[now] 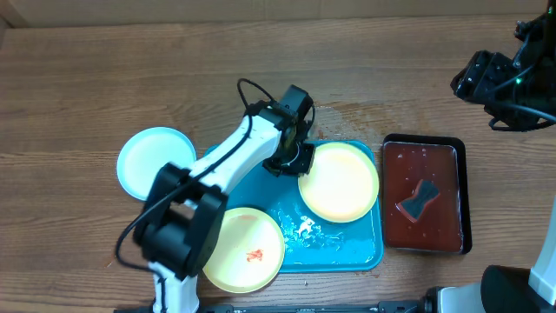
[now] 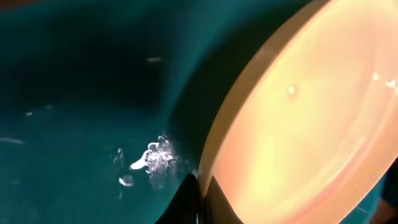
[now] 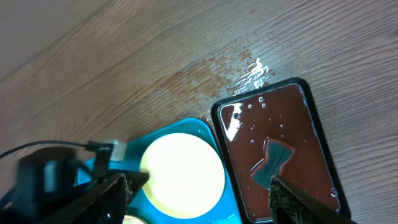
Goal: Clean dirty plates on tray and stack at the side
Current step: 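Lift the yellow plate with the left gripper and tilt it, then hold the yellow plate over the dark tray to drain it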
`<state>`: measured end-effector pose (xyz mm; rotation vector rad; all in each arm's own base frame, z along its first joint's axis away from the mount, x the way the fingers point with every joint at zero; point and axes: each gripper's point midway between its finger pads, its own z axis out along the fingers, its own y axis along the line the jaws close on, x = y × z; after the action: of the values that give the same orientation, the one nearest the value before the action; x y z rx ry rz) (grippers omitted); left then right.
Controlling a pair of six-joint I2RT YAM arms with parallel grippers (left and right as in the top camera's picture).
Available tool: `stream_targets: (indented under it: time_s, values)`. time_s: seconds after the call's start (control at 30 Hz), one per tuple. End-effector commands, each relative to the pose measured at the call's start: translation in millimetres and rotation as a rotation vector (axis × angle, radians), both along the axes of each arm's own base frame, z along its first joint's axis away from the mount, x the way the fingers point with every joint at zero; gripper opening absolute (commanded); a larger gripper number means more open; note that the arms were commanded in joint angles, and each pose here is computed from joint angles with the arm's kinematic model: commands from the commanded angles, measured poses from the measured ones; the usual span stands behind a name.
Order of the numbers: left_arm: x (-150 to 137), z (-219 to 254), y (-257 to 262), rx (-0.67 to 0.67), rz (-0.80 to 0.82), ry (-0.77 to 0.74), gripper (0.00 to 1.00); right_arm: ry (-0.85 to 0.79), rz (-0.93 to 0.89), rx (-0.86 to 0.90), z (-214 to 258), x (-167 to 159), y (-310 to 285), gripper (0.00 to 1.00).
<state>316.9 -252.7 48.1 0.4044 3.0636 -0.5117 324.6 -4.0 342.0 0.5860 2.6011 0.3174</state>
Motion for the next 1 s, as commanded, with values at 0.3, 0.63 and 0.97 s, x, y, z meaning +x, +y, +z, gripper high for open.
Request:
stream_targets:
  time_s: [0.3, 0.63, 0.97]
  values:
    - [4.3, 76.0, -1.2, -0.123, 0.022, -0.133, 0.04, -0.042, 0.028, -0.015, 9.0, 2.9, 1.6, 0.75]
    - [15.1, 85.5, -14.7, -0.145, 0.041, -0.191, 0.04, -0.210, 0.118, -0.058, 48.7, 12.5, 5.7, 0.88]
    - [42.8, 104.5, -68.7, -0.147, -0.030, -0.318, 0.04, -0.383, 0.158, -0.032, 104.1, -1.8, 18.4, 0.94]
